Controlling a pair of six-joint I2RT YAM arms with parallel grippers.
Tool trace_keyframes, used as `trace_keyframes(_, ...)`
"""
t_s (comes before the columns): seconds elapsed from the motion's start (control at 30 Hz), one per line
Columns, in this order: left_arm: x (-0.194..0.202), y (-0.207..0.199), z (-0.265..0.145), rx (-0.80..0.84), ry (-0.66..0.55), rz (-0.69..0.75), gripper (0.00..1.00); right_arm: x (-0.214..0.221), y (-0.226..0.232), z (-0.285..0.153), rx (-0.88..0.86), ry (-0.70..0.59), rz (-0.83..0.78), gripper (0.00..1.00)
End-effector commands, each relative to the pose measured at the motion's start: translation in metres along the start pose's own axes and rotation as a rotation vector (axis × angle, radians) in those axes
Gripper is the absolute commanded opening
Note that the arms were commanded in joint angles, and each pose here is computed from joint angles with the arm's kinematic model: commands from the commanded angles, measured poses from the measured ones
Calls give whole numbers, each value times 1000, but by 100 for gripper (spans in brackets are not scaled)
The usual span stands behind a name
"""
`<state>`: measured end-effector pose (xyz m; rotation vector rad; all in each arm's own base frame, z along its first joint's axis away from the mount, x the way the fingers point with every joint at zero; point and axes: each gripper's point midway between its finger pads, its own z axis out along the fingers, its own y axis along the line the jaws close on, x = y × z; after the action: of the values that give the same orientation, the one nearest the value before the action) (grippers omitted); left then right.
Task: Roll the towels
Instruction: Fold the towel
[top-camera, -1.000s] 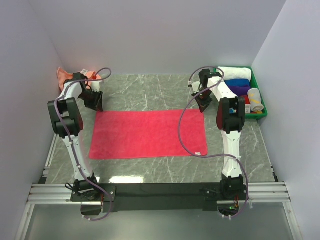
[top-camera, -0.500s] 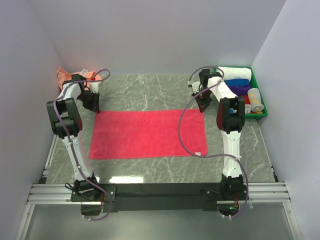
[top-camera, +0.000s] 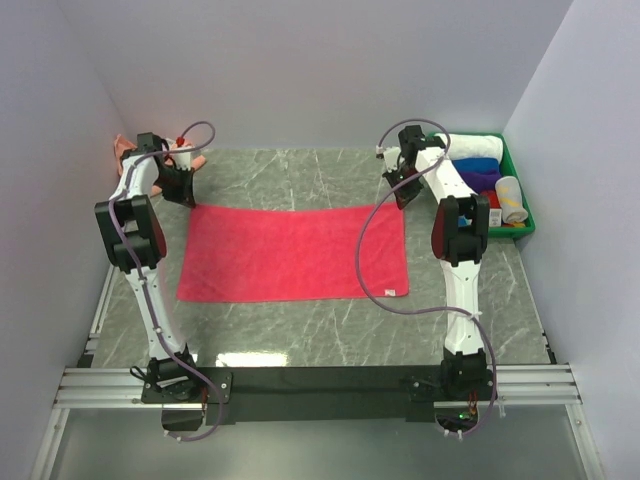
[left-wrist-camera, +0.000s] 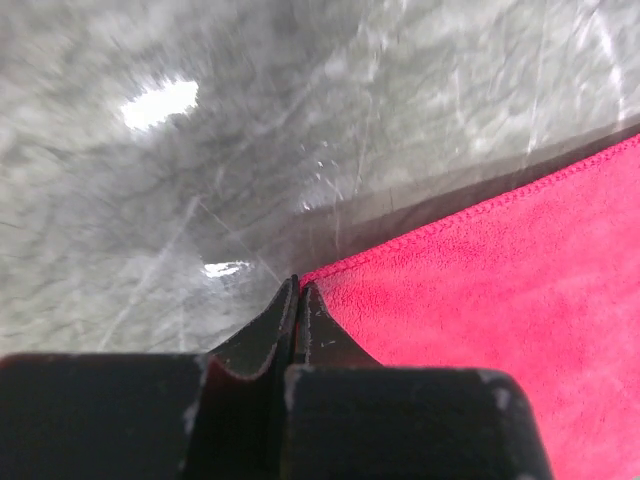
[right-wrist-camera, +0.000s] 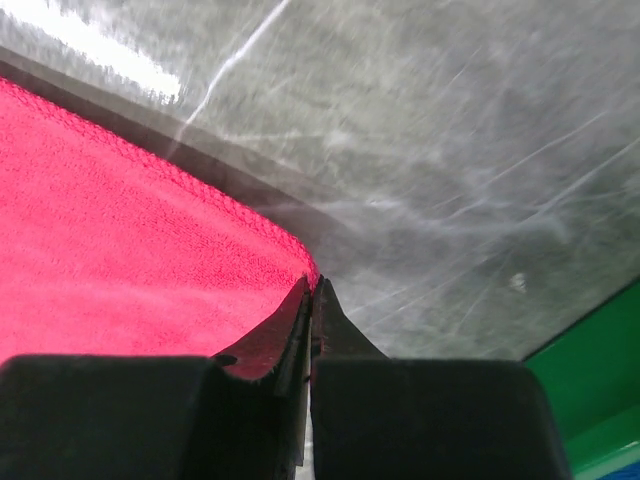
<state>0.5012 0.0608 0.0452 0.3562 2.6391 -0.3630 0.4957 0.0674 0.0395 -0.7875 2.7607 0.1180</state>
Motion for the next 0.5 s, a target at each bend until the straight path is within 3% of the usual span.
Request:
trace_keyframes(0.0, -27, 1, -29, -3, -92, 27, 1, -27, -10, -35, 71, -110, -20, 0)
trace_keyframes(0.2, -17, -11, -63, 62, -136, 74, 1, -13, 5, -61, 34, -115, -64, 0)
trace_keyframes(0.47, 33, -20, -89, 160, -59, 98, 1, 29, 42, -76, -113, -35, -80, 0)
